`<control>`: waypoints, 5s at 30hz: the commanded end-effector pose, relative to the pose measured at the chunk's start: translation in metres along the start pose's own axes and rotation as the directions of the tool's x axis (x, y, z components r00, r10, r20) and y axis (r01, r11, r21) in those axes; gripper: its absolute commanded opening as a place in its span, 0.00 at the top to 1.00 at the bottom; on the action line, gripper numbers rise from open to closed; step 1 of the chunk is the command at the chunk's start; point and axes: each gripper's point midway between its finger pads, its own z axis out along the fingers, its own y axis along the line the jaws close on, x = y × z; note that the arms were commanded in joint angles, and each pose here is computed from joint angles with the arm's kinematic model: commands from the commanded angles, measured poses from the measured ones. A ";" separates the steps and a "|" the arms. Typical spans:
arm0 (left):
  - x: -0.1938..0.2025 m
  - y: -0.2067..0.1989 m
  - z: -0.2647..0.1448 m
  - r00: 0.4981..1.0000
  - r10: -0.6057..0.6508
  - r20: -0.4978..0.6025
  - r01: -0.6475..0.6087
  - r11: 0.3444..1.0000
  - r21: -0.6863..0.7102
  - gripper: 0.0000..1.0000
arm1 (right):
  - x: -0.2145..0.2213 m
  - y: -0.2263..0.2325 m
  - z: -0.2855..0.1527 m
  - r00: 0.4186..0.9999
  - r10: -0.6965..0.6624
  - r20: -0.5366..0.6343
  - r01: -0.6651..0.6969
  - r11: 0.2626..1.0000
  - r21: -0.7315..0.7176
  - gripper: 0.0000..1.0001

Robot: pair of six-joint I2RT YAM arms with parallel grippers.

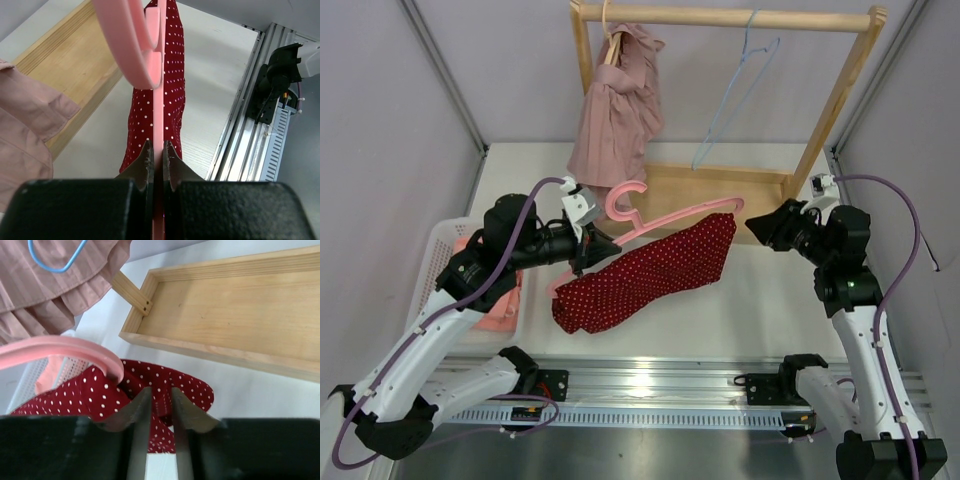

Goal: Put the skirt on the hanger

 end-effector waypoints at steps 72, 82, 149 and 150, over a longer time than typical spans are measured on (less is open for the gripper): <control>-0.088 0.016 0.018 0.978 -0.037 0.207 0.059 0.993 -0.102 1.00 | 0.092 0.185 -0.017 0.935 -0.352 0.051 0.356 0.925 -0.133 0.50; -0.093 0.017 0.032 0.977 -0.102 0.189 0.125 0.986 -0.113 1.00 | 0.114 0.264 0.005 0.852 -0.523 0.037 0.523 0.845 -0.110 0.50; -0.095 0.023 0.040 0.983 -0.130 0.132 0.151 0.974 -0.168 1.00 | 0.054 0.254 -0.018 0.890 -0.454 0.034 0.455 0.884 -0.107 0.44; -0.090 0.023 0.039 0.984 -0.134 0.120 0.154 0.973 -0.173 1.00 | 0.038 0.237 -0.016 0.904 -0.426 0.036 0.428 0.902 -0.057 0.43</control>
